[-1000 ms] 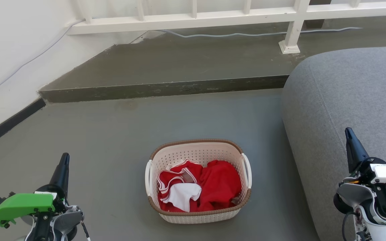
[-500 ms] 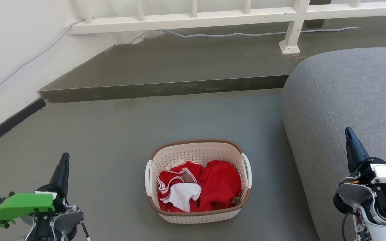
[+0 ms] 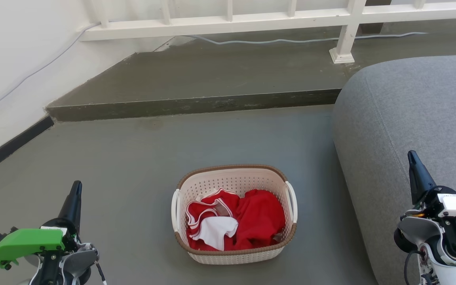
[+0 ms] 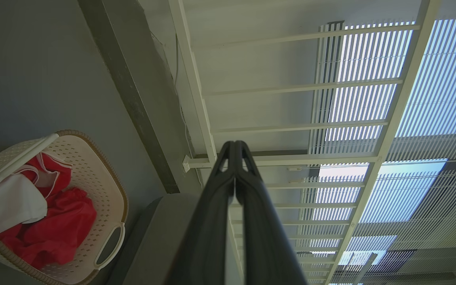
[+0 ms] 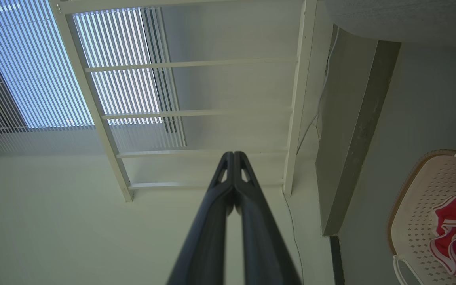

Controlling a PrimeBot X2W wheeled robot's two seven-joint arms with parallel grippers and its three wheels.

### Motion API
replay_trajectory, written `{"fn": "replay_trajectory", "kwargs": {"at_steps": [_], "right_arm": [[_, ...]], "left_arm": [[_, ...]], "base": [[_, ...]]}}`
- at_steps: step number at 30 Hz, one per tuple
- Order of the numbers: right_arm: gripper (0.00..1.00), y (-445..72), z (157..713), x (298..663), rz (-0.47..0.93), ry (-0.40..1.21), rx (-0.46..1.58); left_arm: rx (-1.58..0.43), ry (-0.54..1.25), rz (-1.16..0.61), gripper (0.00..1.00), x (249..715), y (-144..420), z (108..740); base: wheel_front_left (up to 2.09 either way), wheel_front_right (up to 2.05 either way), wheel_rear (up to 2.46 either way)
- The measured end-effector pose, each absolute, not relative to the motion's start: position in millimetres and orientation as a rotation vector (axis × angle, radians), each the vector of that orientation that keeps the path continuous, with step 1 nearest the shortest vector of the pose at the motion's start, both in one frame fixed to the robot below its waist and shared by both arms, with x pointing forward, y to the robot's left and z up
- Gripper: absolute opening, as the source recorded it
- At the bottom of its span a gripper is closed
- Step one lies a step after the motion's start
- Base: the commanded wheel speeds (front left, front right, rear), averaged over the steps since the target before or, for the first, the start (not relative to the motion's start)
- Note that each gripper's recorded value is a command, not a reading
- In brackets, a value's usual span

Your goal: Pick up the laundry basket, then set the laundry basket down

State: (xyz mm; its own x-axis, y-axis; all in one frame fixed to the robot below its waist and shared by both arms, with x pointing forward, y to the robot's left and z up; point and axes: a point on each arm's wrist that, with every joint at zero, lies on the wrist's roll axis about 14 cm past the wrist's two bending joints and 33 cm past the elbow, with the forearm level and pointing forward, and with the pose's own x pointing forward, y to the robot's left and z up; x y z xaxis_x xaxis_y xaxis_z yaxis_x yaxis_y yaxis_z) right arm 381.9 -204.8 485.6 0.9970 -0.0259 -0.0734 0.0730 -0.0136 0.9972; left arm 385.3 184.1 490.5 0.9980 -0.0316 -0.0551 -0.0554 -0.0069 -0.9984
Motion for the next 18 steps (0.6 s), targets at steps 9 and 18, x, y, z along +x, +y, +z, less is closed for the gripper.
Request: {"fn": "replay_trajectory", "kwargs": {"at_steps": [9,18], "right_arm": [[0.00,-204.8,485.9,381.9,-0.078,0.036,1.582],[0.00,-204.8,486.1,382.0,-0.077,0.036,1.582]], "left_arm": [[-1.578,0.068,0.019,0.00,385.3,184.2,490.6],[-1.578,0.068,0.019,0.00,385.3,184.3,490.6]], "base": [[0.00,0.00,0.00],[0.00,0.00,0.00]]}}
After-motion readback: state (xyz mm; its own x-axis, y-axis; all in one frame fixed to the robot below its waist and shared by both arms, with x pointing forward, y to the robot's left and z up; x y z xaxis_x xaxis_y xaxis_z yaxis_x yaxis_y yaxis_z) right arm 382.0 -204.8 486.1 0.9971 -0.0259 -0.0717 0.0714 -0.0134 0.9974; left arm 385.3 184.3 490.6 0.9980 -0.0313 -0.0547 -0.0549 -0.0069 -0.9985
